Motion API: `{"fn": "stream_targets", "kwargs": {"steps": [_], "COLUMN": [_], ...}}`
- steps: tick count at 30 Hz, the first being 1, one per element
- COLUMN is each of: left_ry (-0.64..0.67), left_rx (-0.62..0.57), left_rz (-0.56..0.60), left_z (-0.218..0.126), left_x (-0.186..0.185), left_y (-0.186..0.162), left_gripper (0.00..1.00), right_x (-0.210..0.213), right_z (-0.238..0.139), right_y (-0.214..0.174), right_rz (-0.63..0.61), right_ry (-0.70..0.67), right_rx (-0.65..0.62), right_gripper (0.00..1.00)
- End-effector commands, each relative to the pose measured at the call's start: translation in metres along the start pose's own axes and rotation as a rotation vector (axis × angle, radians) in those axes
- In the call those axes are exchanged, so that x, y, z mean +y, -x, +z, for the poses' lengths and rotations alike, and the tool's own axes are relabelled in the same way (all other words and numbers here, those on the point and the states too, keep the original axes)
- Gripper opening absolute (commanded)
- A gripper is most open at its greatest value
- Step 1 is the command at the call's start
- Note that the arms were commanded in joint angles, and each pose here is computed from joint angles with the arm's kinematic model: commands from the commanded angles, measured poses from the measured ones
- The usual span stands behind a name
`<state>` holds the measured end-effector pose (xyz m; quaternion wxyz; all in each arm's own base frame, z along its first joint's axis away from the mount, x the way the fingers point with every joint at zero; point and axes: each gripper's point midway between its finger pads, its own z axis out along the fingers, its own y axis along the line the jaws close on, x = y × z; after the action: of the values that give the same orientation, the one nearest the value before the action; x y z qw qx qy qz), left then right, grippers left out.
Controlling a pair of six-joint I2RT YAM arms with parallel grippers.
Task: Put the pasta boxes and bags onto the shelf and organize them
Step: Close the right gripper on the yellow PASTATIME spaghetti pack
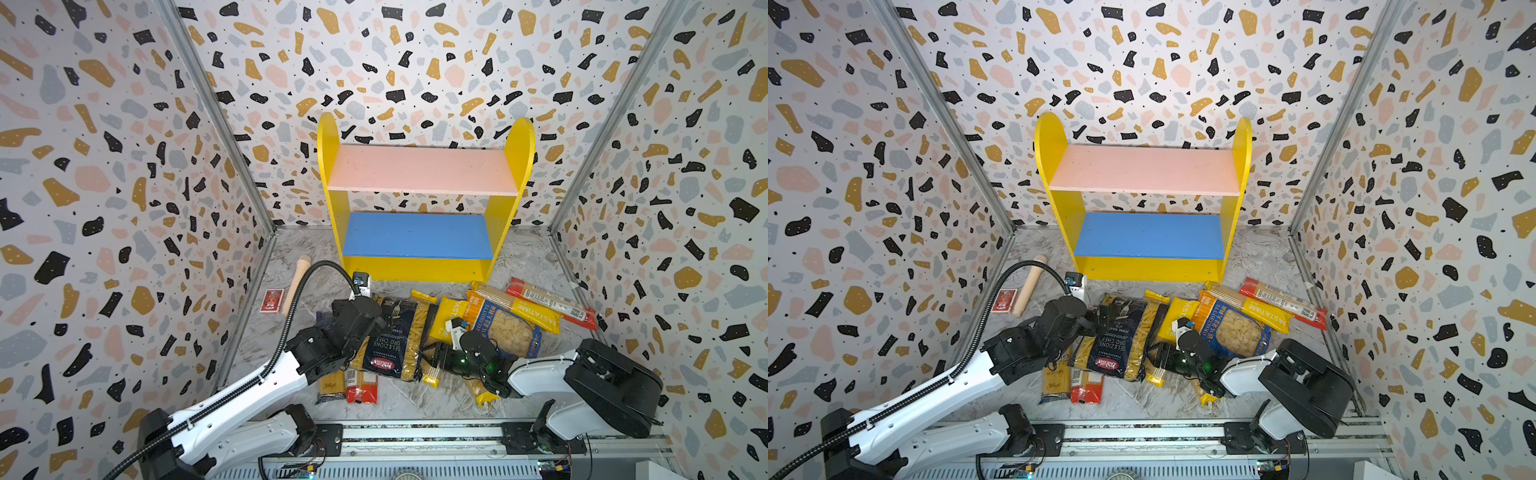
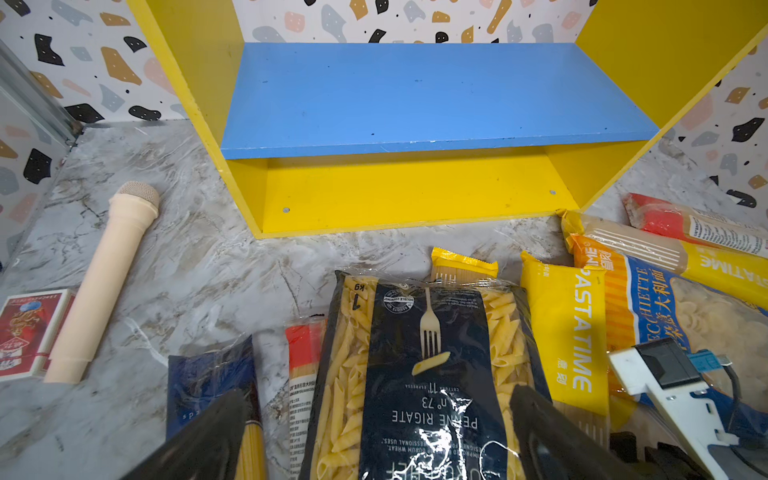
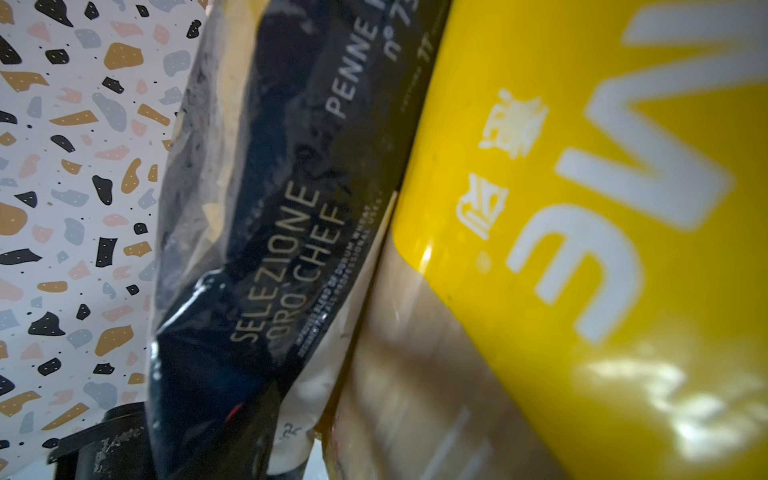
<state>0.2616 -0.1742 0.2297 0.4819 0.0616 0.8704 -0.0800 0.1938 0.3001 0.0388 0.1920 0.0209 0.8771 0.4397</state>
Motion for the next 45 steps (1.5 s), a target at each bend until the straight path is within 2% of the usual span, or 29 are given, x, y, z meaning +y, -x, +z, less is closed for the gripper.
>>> {"fn": "stream_targets", "kwargs": {"steps": [1,4,8,12,18,21,30,40,45], "left_ry": [0.008,0.004,-0.001,0.004,-0.005,-0.004,-0.006,0.038,0.050], "left_rx": [-0.041,-0.041,-0.044,-0.041,-0.055,-0.057,-0.086,-0.062,-0.073], "left_rz": [-0.004,-0.007,-0.009,-0.012,-0.032,-0.035,-0.063,-0.068,-0.071], "left_z": [-0.007,-0.007,-0.008,-0.010,-0.014,-0.015,-0.022,-0.019,-0.025], "left_x": [0.001,0.001,0.000,0.003,0.004,0.004,0.003,0.010,0.015], "left_y": [0.015,0.014,0.015,0.013,0.016,0.017,0.033,0.025,0.031], "left_gripper": [0.99,0.99,1.00,1.00,0.99,1.00,0.99,1.00,1.00], "right_x": [-0.063,-0.066,-0.068,-0.064,-0.053,-0.043,0.009,0.041,0.079], "right_z": [0.000,-0.002,-0.001,0.001,-0.019,-0.033,-0.076,-0.083,-0.095], "right_y": [-0.059,-0.063,-0.062,-0.064,-0.055,-0.042,0.006,0.017,0.031], "right_rz": [0.038,0.042,0.031,0.027,0.009,-0.036,-0.132,-0.137,-0.181], "right_ry": [-0.221,-0.214,-0.216,-0.186,-0.125,-0.110,-0.037,0.083,0.175], "right_rx": [0.202,0.211,0.210,0.229,0.197,0.167,0.057,0.065,0.056], "right_gripper": [0.70,0.57,0.50,0.29,0.18,0.14,0.14,0.11,0.11]}}
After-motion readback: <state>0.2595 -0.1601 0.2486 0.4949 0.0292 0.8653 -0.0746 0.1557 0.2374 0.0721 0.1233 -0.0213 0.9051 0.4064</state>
